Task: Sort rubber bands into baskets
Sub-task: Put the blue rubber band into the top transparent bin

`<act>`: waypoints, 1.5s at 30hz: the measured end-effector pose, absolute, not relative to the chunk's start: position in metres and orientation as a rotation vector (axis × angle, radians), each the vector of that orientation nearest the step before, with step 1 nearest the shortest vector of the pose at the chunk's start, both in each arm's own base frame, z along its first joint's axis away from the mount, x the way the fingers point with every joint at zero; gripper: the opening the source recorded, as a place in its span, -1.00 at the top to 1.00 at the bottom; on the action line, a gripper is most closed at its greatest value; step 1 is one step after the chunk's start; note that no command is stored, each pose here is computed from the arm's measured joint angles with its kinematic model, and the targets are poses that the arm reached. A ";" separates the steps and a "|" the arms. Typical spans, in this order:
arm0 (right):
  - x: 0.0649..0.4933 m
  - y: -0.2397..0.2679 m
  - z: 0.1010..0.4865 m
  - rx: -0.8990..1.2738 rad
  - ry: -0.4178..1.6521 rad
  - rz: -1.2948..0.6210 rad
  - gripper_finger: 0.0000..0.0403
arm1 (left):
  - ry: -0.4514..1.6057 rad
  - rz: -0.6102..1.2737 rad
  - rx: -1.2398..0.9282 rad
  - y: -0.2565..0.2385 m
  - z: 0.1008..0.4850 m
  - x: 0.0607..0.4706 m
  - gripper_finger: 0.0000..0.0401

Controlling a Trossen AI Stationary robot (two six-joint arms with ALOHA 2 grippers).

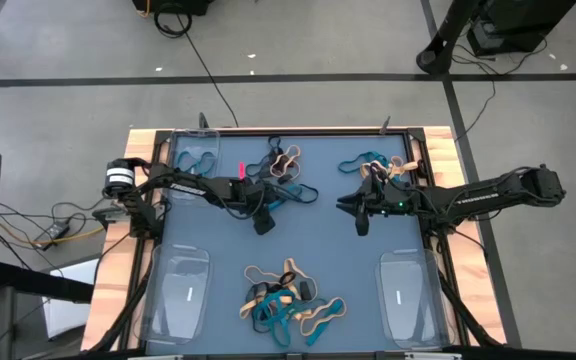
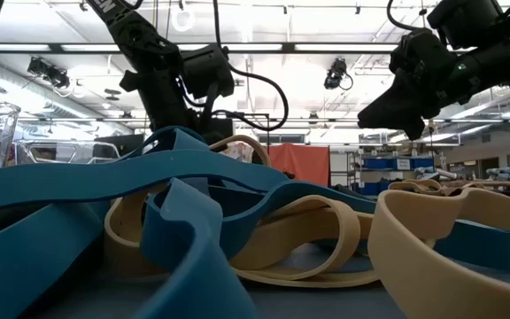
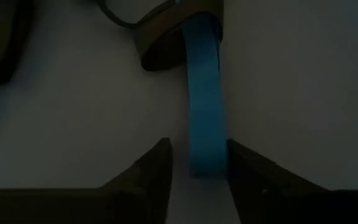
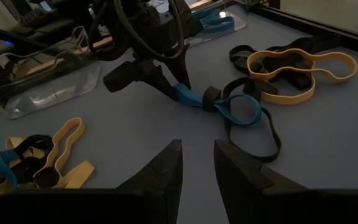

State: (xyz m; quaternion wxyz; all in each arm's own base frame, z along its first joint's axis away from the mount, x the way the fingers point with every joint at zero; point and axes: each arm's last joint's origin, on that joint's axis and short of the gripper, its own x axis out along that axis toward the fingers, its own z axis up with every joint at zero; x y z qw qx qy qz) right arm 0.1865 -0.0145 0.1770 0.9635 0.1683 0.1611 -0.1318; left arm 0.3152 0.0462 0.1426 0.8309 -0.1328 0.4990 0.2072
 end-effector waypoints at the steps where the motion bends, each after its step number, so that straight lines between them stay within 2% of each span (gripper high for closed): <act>1: 0.186 -0.015 0.177 0.340 0.326 -0.272 0.48 | 1.061 0.432 -0.269 0.046 0.143 0.315 0.43; 5: 0.186 -0.015 0.177 0.340 0.325 -0.274 0.48 | 1.092 0.382 -0.294 0.047 0.146 0.311 0.82; 7: 0.186 -0.015 0.177 0.343 0.325 -0.274 0.48 | 1.106 0.372 -0.298 0.047 0.149 0.308 0.94; 19: 0.186 -0.016 0.177 0.332 0.319 -0.305 0.48 | 1.094 0.480 -0.257 0.045 0.212 0.262 0.95; 29: 0.186 -0.017 0.177 0.312 0.315 -0.360 0.48 | 0.937 0.574 -0.284 0.056 0.254 0.231 0.95; 31: 0.186 -0.017 0.177 0.322 0.314 -0.361 0.48 | 0.925 0.568 -0.290 0.057 0.256 0.230 0.95; 35: 0.185 -0.017 0.176 0.298 0.325 -0.359 0.48 | 0.894 0.364 -0.339 0.051 0.255 0.241 0.95; 37: 0.185 -0.017 0.175 0.295 0.336 -0.366 0.48 | 0.898 0.320 -0.332 0.048 0.250 0.249 0.95; 45: 0.185 -0.018 0.175 0.271 0.341 -0.377 0.48 | 1.074 0.244 -0.218 0.051 0.208 0.272 0.95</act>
